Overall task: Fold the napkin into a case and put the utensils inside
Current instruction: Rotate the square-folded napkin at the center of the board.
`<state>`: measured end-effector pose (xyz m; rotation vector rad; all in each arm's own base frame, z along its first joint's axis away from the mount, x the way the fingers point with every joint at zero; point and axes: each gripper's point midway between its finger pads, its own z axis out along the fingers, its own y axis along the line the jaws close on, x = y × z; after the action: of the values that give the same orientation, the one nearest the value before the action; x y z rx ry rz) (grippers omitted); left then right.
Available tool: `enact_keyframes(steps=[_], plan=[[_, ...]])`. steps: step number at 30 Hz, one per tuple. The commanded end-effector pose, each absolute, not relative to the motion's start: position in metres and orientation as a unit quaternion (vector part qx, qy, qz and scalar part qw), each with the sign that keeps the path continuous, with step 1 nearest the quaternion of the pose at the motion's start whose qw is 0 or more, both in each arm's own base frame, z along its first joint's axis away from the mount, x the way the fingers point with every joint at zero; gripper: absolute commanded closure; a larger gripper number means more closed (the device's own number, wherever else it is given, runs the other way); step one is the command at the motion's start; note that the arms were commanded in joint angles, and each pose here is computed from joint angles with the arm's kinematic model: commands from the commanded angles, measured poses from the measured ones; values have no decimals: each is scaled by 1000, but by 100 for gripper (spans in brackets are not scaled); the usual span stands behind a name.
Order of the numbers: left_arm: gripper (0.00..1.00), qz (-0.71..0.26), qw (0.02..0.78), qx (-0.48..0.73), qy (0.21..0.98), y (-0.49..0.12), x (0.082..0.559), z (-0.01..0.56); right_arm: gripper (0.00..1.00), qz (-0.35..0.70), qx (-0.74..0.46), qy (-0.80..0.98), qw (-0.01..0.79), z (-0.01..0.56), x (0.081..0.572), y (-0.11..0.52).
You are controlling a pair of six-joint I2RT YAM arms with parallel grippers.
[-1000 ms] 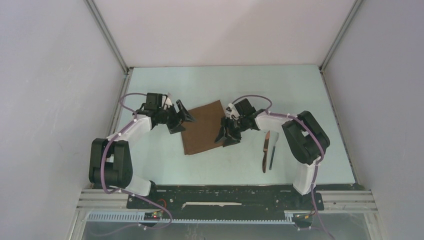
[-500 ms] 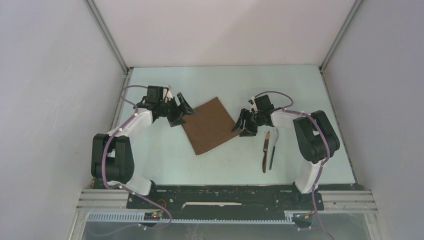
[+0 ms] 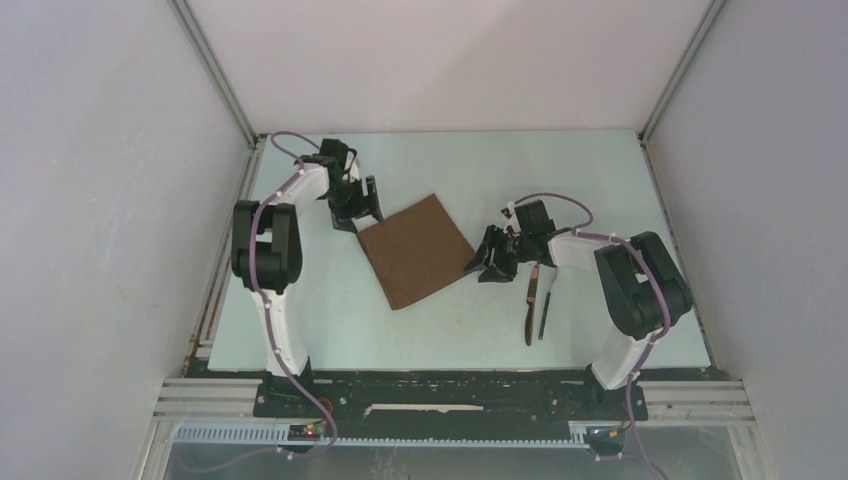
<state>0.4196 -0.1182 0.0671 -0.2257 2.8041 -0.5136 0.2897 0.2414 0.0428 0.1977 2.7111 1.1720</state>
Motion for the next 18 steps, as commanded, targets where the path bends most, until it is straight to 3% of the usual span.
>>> enact_keyframes(steps=[1,5,11,18], plan=[[18,-163,102,-47,980,-110,409,54,41,426,114,889,123,47,317,254],[22,-130,109,-44,985,-95,413,50,49,428,137,885,125,37,327,256],[34,-94,94,-53,990,-73,399,39,52,432,129,883,132,37,330,254],[39,-68,115,-51,990,-63,403,49,62,422,132,887,130,30,330,250]])
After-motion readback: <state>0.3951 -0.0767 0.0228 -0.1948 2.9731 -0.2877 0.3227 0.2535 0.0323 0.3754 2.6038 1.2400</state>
